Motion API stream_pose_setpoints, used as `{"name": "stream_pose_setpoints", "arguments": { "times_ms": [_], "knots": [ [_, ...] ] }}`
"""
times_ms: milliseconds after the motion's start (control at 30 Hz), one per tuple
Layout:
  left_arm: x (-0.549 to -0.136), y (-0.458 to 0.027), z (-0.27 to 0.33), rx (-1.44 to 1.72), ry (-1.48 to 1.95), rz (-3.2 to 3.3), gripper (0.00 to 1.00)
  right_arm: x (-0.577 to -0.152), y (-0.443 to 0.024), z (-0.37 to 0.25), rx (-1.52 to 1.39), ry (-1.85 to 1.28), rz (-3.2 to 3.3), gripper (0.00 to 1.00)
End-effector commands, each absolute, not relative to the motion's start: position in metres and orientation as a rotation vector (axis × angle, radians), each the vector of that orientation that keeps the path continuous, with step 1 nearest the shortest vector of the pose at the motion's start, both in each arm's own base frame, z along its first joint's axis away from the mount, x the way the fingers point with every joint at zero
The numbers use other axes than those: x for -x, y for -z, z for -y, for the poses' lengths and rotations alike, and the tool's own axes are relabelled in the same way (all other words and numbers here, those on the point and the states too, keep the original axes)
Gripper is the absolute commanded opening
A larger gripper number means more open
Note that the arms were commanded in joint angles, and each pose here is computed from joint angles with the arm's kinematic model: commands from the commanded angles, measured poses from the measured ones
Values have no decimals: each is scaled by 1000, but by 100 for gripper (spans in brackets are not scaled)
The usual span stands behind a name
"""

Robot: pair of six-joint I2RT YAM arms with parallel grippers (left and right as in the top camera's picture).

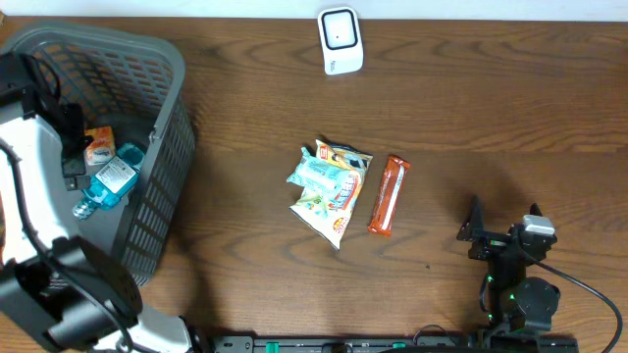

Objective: Scan the item barcode
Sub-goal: 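Move the left gripper back into the basket over the blue mouthwash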

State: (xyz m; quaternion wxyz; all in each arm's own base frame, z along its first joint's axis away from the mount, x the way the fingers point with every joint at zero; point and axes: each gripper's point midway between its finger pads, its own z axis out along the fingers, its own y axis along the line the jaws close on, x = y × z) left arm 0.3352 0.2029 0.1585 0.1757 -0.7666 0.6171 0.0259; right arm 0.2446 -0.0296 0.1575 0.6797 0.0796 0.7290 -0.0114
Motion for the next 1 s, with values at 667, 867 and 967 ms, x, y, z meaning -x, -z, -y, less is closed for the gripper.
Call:
{"name": "stream_pose_setpoints", "arguments": {
  "times_ms": [667,867,967],
  "knots": [
    [-332,-35,-191,2642,-209,-1593,98,-244,-156,31,-169,41,-1640,99],
    [-334,-22,-192,2649,-221,-1601,98,-244,-156,31,-169,41,-1640,99],
    [-333,-18,-192,2655,-231,-1607,98,-244,-156,31,-169,41,-1640,99]
  ]
}}
